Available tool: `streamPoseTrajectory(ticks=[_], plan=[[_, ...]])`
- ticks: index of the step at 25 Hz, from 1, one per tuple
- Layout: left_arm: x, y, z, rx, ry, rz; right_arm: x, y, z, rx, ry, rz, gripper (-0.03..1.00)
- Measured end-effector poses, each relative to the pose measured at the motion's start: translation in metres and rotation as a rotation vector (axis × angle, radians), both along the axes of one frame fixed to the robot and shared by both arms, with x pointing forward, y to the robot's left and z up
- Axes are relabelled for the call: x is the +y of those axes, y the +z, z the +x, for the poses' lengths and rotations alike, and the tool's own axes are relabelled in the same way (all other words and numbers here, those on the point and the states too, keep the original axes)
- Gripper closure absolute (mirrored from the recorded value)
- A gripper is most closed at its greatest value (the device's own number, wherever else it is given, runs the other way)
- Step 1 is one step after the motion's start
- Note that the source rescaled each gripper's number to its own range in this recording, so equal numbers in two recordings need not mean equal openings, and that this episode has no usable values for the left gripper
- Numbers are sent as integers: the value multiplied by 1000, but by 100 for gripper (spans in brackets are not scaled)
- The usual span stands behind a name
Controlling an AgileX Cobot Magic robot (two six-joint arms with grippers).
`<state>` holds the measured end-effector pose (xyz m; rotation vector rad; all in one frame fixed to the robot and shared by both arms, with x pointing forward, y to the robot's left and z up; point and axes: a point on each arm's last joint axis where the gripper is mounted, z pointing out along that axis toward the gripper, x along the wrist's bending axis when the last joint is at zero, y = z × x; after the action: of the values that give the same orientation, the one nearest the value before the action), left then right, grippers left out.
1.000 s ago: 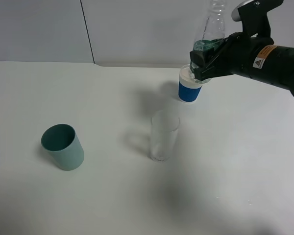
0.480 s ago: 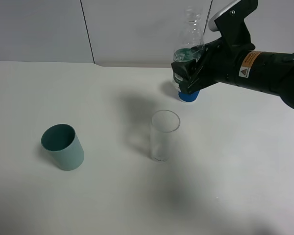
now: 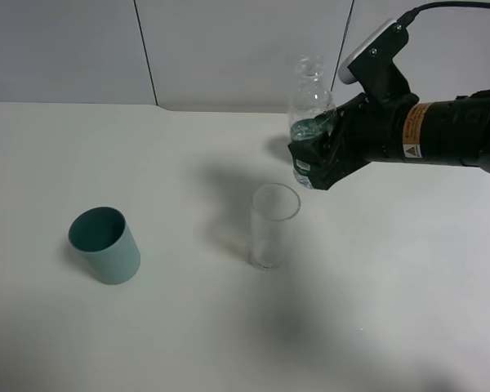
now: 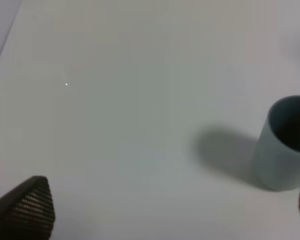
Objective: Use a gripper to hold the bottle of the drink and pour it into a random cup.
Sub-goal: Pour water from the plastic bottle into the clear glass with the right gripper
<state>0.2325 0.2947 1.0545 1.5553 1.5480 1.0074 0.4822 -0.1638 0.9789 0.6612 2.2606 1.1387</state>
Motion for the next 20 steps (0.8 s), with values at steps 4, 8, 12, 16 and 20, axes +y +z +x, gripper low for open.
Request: streamPoseTrajectory(ticks=[4,8,12,16,20], plan=[[0,0,0,0,0,0,-3,7,10,13,-48,-88,97],[0,0,0,0,0,0,1,20,19,-47,-68,-192,97],[0,0,0,0,0,0,3,21,19,-108,-22,-293,97],[0,0,0,0,0,0,2,21,19,-159,33,-374,97],[0,0,0,0,0,0,2,20,19,-214,99,-453,97]])
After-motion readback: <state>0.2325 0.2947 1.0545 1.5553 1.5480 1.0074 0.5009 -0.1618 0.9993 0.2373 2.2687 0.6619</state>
